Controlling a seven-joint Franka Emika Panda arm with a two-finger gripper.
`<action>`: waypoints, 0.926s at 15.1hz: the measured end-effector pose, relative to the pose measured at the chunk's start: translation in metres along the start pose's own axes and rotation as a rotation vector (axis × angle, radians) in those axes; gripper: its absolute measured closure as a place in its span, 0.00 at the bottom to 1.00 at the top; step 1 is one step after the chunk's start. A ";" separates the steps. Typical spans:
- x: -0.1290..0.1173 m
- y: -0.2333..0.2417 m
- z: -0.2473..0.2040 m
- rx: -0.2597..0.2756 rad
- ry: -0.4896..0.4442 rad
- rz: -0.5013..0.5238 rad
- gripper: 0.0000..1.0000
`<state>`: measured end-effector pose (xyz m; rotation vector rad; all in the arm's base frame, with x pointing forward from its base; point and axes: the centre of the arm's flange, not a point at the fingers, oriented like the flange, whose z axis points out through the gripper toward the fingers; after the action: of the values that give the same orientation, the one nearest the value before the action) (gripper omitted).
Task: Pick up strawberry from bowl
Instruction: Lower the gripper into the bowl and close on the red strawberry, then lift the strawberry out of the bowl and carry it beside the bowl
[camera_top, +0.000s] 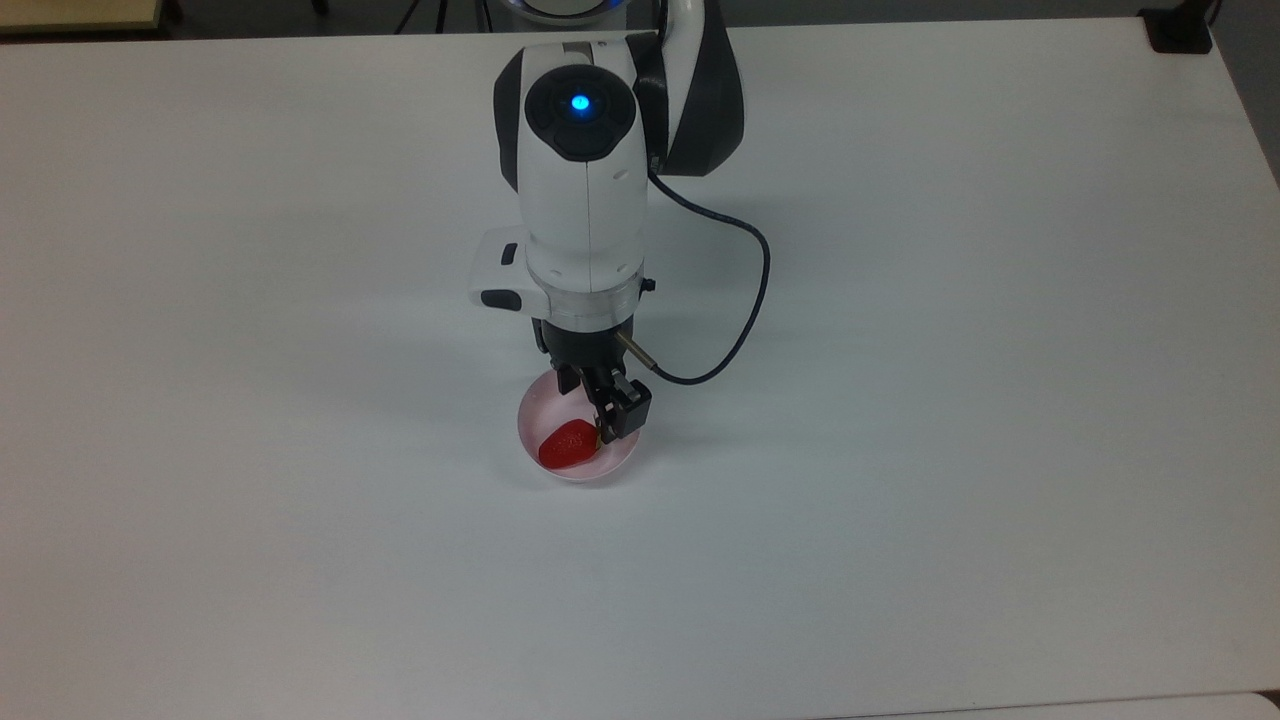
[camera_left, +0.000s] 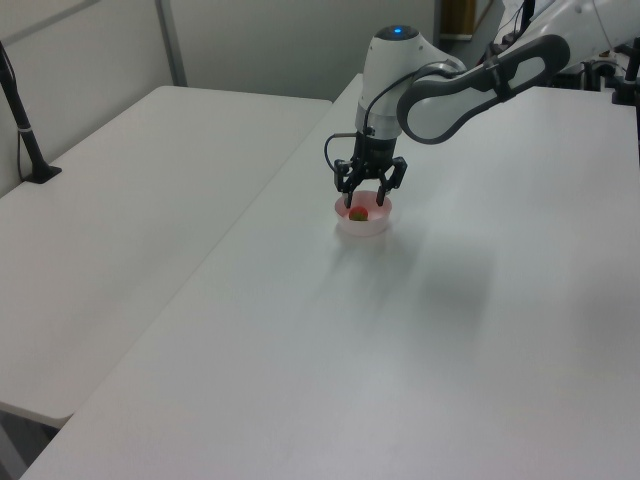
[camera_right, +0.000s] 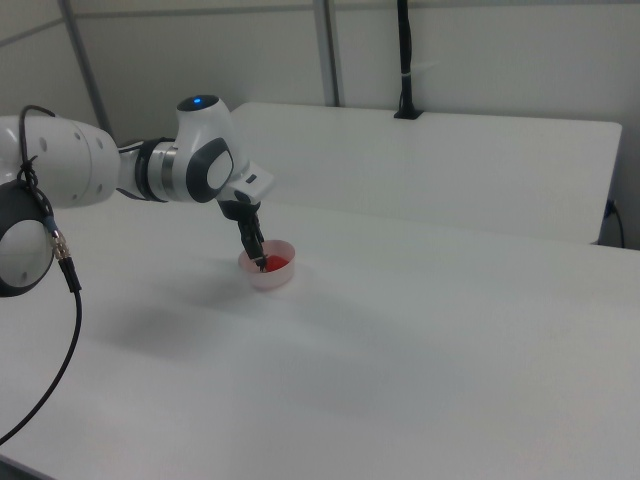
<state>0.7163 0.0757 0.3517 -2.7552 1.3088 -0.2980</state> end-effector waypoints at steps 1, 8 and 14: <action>0.001 0.001 0.005 -0.001 0.000 0.004 0.30; 0.007 0.007 0.035 -0.005 0.013 0.036 0.33; 0.008 0.006 0.034 -0.010 0.029 0.021 0.56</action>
<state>0.7237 0.0646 0.3187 -2.7539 1.3486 -0.3321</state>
